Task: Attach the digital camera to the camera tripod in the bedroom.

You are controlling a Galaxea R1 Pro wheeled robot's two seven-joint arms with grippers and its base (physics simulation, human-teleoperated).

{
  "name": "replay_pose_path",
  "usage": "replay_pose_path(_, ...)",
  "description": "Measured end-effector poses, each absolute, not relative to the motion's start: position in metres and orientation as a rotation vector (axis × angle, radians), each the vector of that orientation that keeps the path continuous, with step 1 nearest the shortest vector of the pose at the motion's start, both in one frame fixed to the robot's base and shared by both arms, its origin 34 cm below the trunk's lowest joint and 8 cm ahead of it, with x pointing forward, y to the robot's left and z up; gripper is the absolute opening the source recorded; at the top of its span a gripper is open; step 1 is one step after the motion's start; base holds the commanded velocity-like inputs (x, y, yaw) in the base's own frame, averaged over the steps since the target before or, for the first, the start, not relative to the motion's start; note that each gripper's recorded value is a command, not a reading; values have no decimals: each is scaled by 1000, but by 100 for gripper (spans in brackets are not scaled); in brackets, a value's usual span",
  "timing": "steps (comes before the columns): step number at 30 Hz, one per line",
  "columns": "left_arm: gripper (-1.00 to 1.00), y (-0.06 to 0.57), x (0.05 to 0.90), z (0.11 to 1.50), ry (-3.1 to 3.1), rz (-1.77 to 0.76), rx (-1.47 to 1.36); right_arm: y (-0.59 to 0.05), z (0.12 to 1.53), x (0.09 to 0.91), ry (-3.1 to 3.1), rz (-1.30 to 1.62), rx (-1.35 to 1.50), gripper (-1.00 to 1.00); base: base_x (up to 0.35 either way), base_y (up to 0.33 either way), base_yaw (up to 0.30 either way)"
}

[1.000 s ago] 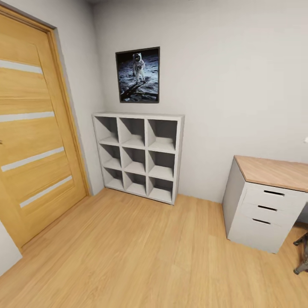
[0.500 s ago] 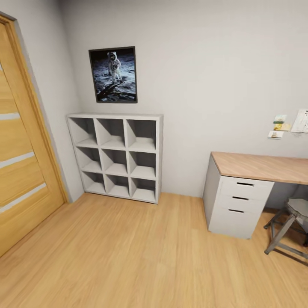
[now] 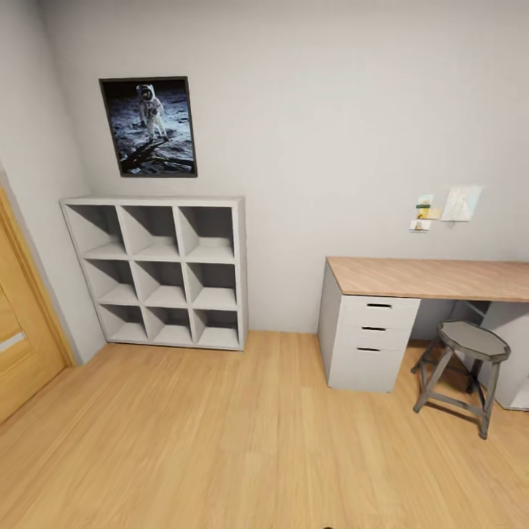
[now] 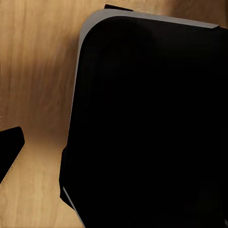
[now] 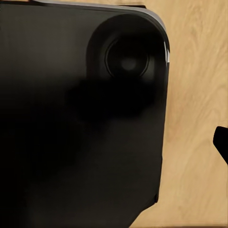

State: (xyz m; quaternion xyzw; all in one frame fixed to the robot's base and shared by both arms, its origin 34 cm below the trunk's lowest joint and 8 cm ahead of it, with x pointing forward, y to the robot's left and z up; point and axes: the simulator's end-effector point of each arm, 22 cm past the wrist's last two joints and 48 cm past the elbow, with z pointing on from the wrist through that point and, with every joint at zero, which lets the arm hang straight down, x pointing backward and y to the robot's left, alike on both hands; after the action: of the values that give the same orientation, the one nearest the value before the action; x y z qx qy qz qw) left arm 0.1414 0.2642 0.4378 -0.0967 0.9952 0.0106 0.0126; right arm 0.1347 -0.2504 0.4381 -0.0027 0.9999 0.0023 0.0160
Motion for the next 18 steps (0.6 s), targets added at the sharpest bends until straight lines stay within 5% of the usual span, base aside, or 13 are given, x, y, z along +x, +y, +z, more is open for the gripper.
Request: replay_pose_path(18, 100, 264, 141, 438, 3102, 33, -302, -252, 438, 135, 3109, 5, -7, 100, 0, 0, -298)
